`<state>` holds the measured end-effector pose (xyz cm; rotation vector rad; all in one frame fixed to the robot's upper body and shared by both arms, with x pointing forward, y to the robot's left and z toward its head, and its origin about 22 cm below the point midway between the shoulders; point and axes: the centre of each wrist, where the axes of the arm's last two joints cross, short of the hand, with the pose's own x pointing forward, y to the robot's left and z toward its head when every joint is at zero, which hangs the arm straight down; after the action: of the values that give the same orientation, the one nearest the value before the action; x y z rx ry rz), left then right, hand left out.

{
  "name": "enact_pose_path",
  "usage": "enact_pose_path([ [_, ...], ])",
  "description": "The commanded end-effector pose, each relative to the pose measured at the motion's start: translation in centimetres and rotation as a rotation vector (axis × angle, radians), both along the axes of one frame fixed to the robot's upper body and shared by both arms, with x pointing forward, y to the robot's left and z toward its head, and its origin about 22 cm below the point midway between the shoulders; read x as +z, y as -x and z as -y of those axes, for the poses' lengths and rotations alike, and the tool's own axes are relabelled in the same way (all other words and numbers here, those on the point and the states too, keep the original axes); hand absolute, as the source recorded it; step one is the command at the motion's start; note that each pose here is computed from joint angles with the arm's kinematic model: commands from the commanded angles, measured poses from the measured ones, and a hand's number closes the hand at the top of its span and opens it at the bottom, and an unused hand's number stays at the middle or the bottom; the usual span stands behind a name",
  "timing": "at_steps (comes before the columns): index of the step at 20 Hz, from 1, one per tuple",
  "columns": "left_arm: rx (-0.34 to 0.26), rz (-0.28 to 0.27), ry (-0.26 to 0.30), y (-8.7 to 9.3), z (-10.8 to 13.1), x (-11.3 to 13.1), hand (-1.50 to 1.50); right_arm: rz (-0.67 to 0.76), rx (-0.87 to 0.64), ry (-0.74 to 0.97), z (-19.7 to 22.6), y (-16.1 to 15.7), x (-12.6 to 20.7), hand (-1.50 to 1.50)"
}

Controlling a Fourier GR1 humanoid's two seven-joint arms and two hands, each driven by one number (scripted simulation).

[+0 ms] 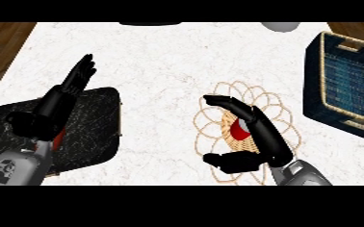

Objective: Pick the can from the placemat and place it in the basket

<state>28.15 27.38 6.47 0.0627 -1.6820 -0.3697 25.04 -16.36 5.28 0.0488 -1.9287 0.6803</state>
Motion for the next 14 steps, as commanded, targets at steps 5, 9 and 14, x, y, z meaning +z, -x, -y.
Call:
enact_pose_path([
  [5, 0.029, -0.005, -0.009, 0.4, -0.8, -0.3, 0.0, 0.173, -0.357, 0.386, 3.4, -1.4, 7.9, -1.5],
  [9, 0.016, -0.014, 0.002, 0.4, -0.1, -0.5, 0.0, 0.096, -0.341, 0.756, 4.9, -0.8, 10.4, -1.5],
  [14, -0.007, 0.0, -0.004, 0.2, 0.1, -0.3, 0.0, -0.086, -0.22, 0.918, 4.7, -0.3, 16.4, -1.5],
])
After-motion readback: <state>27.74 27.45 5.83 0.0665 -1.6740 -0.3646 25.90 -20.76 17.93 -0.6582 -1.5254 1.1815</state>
